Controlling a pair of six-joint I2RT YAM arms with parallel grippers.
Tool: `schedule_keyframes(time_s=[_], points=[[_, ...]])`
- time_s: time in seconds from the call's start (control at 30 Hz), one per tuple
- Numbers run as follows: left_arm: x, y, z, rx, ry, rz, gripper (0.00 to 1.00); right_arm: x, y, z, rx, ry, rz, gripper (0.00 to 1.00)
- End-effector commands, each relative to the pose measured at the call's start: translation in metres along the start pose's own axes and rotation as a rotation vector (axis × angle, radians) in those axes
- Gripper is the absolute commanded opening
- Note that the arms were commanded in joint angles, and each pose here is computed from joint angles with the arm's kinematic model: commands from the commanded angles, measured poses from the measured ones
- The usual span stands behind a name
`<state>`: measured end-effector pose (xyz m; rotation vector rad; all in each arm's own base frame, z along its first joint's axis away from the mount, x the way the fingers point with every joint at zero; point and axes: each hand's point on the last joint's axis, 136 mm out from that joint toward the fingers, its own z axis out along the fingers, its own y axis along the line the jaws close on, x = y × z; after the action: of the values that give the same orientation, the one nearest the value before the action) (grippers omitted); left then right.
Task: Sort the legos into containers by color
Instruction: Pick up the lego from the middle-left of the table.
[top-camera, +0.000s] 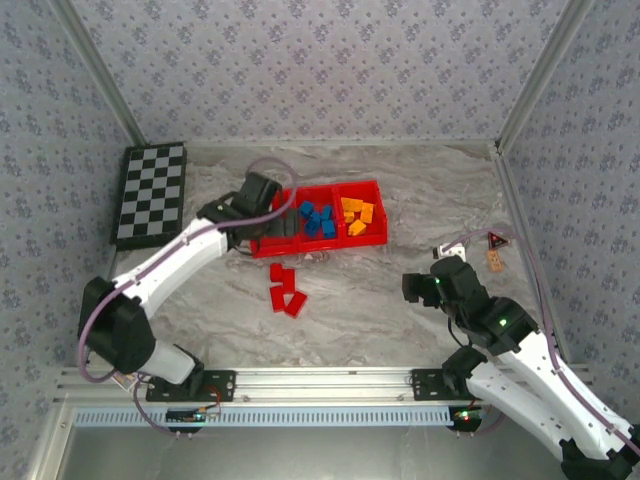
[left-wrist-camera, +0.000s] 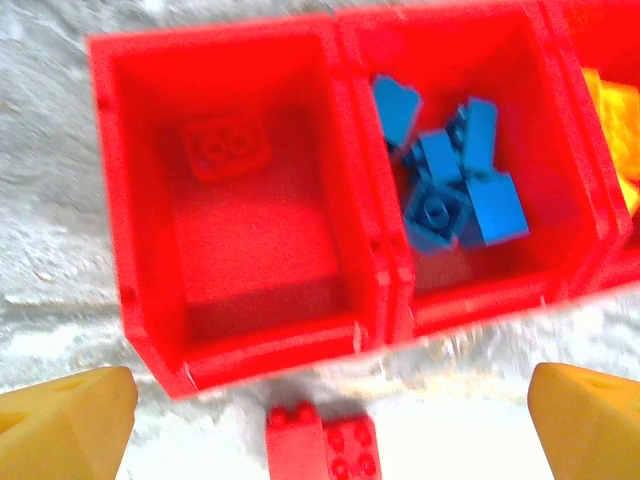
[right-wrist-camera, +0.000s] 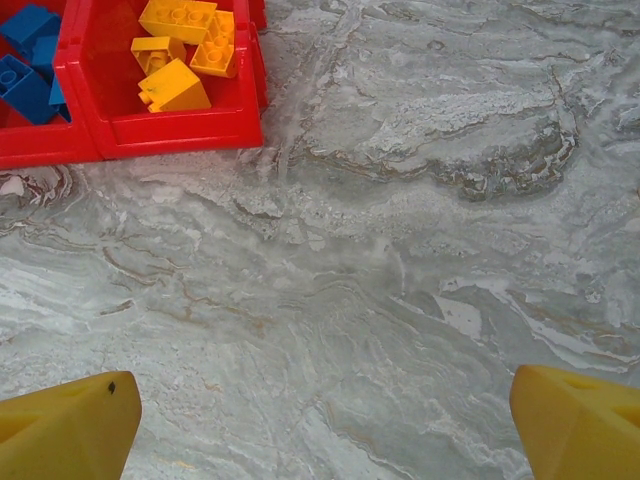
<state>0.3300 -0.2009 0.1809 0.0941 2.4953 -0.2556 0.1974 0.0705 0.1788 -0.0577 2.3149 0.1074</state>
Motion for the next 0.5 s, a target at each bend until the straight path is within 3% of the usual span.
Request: schedule_keyframes(time_s=[0.0, 0.23, 0.47], points=[[0.038, -0.002, -0.007, -0.001, 0.051, 0.082, 1.0, 0.001, -0.001, 0.0, 0.011, 0.0, -0.023, 0.97], [0.12, -0.018, -0.019, 0.093, 0.146, 0.216, 0.99, 0.0, -0.004, 0.0, 0.023, -0.003, -0.023, 0.97], [0.164, -0.042, -0.008, 0.112, 0.296, 0.365, 0.86, 0.0, -0.006, 0.001, 0.036, -0.004, -0.02, 0.97]])
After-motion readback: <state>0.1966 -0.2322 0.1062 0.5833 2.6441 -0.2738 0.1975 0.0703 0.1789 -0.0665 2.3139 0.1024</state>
